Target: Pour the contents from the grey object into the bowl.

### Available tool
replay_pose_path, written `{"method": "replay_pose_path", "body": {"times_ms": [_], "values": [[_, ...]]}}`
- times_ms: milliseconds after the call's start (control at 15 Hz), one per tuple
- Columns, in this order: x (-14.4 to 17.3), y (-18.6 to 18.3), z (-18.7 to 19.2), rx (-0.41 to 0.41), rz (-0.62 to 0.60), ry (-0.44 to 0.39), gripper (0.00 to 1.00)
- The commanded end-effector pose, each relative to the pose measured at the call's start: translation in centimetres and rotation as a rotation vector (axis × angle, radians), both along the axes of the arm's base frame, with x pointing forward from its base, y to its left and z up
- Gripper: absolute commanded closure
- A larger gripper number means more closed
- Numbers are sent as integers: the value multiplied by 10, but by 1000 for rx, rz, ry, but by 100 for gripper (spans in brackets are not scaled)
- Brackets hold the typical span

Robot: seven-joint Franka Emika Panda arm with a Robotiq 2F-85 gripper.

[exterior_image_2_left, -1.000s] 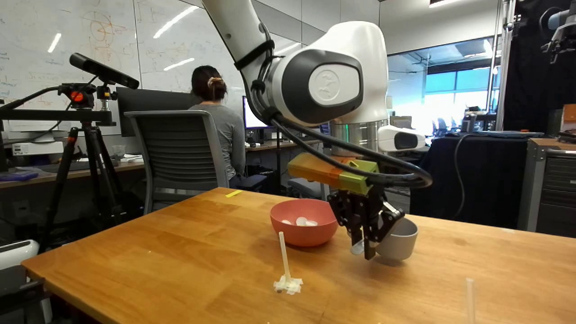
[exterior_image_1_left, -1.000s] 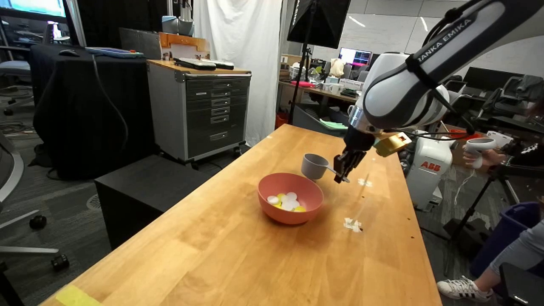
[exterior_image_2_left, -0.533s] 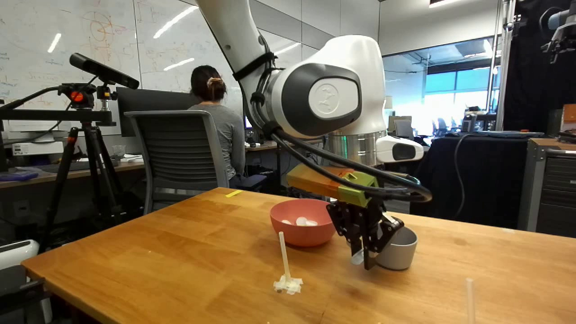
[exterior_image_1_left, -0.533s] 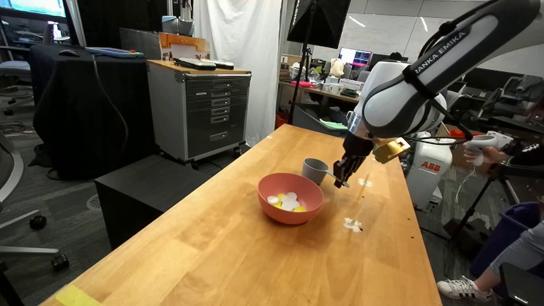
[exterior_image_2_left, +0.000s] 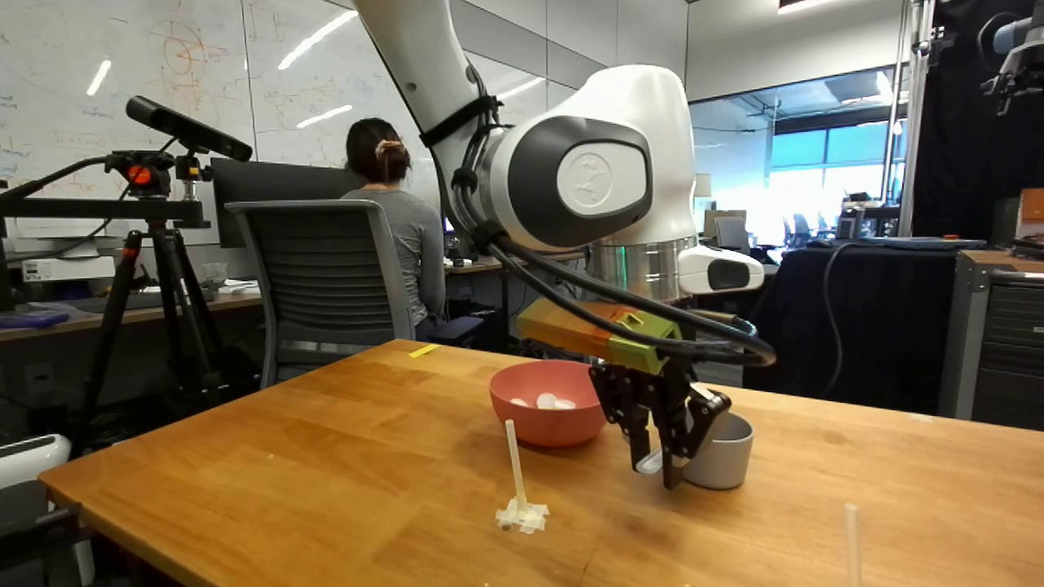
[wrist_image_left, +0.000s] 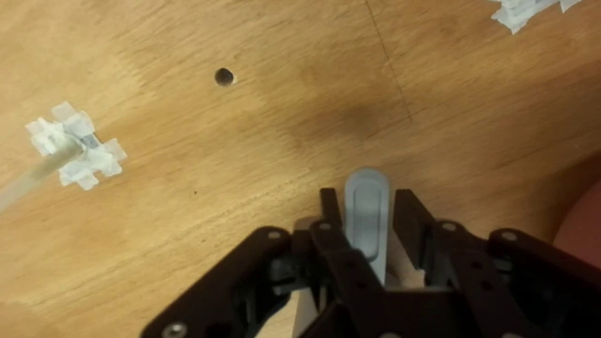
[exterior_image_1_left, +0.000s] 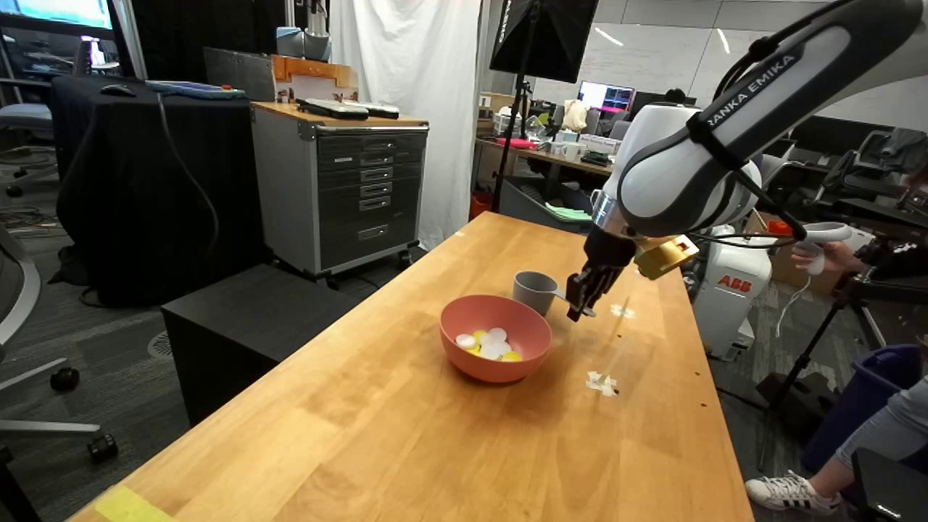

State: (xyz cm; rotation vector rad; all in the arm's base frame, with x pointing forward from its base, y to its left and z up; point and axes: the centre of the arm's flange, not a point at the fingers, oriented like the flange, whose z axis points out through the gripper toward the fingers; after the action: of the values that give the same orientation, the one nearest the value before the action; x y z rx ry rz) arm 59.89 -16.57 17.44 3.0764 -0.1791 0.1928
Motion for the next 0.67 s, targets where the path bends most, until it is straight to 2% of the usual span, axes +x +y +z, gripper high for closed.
{"method": "replay_pose_path", "body": {"times_ms": [0,133,200,267,400,467,533,600], "values": [[-4,9,9,-16,-6,-27,48],[-6,12,12,-14,-6,-30,47],[-8,14,17,-14,-3,-33,41],[-10,15,20,-16,-1,-36,43],[-16,19,33,-13,-4,-41,35],[-22,21,42,-13,-7,-44,30],[-29,22,52,-13,-10,-48,18],[-38,22,65,-13,-14,-54,12]]}}
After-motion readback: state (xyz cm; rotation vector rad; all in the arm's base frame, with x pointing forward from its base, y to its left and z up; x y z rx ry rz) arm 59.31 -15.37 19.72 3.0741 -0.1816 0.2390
